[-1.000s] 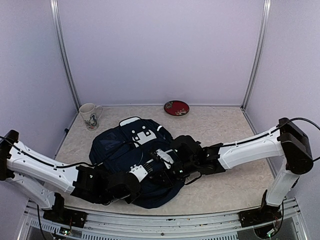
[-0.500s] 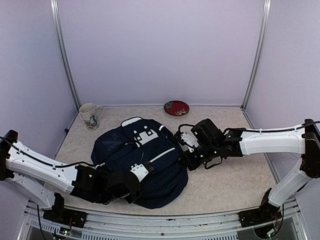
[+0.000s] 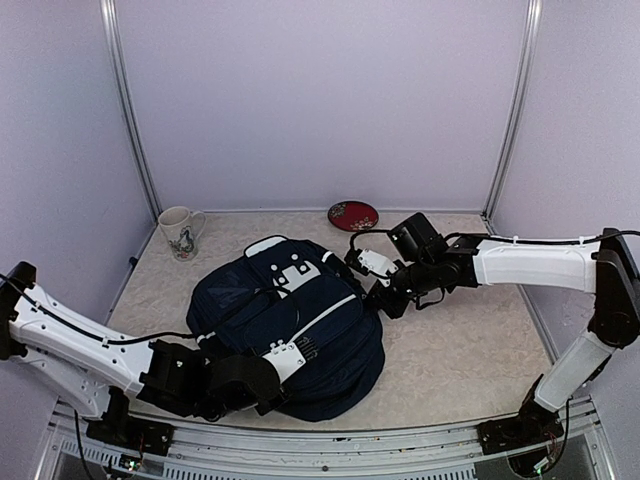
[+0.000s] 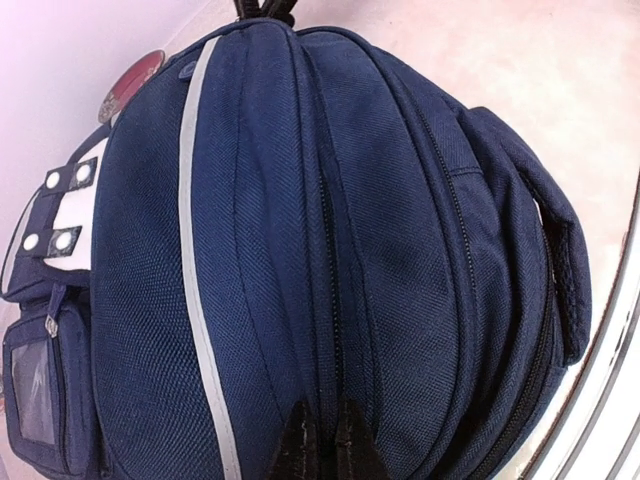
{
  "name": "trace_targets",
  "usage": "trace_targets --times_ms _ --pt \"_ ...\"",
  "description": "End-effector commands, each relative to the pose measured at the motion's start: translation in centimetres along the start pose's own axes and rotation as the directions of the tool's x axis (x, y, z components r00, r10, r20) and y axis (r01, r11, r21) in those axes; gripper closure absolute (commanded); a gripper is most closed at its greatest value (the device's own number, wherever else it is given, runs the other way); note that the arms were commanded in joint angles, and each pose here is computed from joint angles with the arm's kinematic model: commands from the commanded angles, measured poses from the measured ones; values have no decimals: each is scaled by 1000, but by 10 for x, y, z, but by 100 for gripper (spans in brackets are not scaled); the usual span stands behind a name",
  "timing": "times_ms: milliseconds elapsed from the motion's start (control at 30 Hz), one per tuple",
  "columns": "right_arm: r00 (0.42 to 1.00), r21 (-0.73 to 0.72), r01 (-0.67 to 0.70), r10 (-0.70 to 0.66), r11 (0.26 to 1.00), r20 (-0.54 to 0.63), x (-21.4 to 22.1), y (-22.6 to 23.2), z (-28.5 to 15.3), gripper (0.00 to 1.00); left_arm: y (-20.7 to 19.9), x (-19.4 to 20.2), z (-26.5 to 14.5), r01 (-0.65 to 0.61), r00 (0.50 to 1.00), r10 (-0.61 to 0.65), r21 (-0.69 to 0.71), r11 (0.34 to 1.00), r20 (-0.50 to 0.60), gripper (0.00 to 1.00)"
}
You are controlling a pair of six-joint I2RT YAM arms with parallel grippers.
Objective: Pack the student bag
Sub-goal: Zip the upper front pocket of the student bag.
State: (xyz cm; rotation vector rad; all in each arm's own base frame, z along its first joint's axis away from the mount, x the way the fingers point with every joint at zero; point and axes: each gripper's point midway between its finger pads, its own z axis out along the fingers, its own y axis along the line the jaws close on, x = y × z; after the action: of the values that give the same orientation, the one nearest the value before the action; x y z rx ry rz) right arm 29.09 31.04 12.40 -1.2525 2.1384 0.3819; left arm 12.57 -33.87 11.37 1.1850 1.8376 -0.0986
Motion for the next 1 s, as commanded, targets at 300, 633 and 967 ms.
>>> trace_targets --times_ms 300,633,967 --pt "964 27 37 -43 999 262 -34 -8 4 100 16 -13 -33 181 983 -183 77 980 19 16" --pt "974 -59 -70 81 996 213 12 38 24 100 168 82 -14 783 540 -830 -281 555 -137 38" --pt "975 -159 26 10 987 224 5 110 16 100 183 152 13 839 411 -905 -344 422 -109 45"
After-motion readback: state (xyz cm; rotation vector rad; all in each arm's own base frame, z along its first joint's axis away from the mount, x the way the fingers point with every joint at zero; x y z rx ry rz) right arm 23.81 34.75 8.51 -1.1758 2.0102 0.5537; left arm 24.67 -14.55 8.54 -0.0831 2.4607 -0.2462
